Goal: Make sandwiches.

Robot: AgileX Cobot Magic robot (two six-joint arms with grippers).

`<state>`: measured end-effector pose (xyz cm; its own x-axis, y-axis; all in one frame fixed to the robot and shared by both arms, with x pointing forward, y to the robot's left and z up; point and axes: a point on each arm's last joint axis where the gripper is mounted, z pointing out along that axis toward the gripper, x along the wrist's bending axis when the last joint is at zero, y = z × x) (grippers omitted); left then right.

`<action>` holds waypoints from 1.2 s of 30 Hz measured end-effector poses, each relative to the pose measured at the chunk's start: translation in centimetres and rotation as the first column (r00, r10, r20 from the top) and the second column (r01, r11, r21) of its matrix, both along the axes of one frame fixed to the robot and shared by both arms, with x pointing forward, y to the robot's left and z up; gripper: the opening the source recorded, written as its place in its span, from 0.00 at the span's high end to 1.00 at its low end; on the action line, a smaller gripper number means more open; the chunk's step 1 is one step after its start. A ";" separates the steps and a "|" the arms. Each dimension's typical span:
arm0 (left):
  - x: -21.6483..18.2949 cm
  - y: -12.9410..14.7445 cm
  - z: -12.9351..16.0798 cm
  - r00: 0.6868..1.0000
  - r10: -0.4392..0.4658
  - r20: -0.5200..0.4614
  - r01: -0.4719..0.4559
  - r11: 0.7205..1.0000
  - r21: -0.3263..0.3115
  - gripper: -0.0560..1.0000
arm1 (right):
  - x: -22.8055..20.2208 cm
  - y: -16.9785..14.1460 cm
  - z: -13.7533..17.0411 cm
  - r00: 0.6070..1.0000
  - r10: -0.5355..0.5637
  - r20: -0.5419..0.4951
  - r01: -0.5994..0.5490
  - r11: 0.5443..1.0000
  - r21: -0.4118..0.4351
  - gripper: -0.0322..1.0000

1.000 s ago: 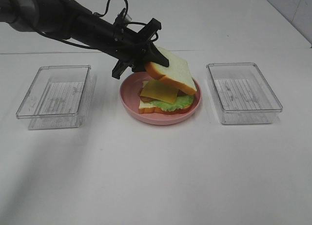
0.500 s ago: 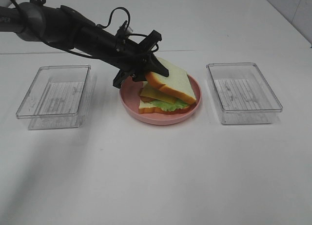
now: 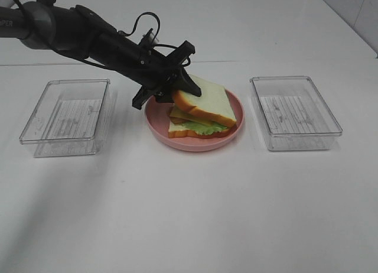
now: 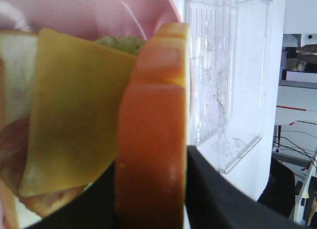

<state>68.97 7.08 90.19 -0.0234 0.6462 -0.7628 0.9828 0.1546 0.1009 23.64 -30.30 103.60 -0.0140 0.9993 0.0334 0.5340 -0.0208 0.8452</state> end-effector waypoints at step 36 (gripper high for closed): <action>2.3 3.2 11.2 0.970 -0.183 0.160 0.070 0.841 0.536 0.12 | 0.0 0.0 0.0 1.000 0.000 0.000 0.000 1.000 0.000 0.04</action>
<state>71.22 10.25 101.39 0.2000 0.9360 -0.2897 0.9407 -0.1008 0.3239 23.64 -30.30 103.60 -0.0140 0.9993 0.0334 0.5340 -0.0208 0.8452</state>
